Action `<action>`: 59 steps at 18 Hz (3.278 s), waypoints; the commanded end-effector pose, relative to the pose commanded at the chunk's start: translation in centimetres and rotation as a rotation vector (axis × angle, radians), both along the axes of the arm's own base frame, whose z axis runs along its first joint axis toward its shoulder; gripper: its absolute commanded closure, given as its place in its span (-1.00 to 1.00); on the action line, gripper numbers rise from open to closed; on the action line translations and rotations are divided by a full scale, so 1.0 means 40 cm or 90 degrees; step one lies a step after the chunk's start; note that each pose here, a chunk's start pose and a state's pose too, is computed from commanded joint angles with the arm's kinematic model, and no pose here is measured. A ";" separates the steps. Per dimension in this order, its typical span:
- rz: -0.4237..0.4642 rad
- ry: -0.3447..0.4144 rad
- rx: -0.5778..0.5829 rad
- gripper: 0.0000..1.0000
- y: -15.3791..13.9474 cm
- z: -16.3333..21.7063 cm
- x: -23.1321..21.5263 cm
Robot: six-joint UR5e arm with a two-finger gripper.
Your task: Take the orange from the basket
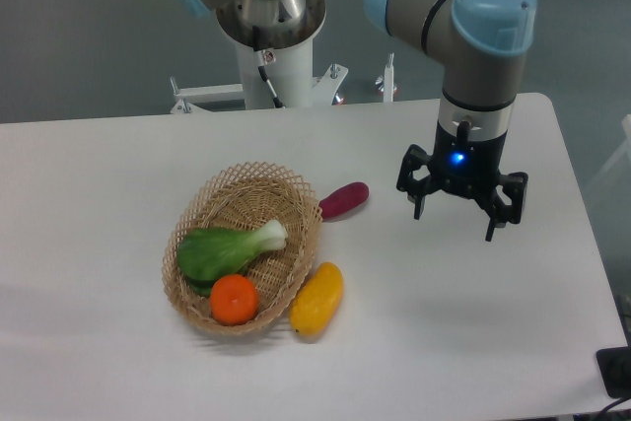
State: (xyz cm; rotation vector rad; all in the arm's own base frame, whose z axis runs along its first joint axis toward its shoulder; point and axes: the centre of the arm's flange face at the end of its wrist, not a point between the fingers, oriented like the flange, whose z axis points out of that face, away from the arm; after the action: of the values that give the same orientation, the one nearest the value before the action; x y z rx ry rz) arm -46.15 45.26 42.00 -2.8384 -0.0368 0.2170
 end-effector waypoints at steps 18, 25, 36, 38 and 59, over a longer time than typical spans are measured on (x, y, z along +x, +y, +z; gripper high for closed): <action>0.189 -0.184 -0.072 -1.00 0.329 -0.293 0.513; 0.172 -0.153 -0.093 -1.00 0.366 -0.412 0.605; 0.167 -0.151 -0.091 -1.00 0.402 -0.450 0.584; 0.163 -0.150 -0.094 -1.00 0.405 -0.456 0.584; 0.167 -0.133 -0.110 -0.26 0.400 -0.477 0.577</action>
State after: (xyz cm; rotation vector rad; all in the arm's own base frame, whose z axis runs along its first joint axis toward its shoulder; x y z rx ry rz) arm -23.09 61.27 22.92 -3.0108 -0.4574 -0.0239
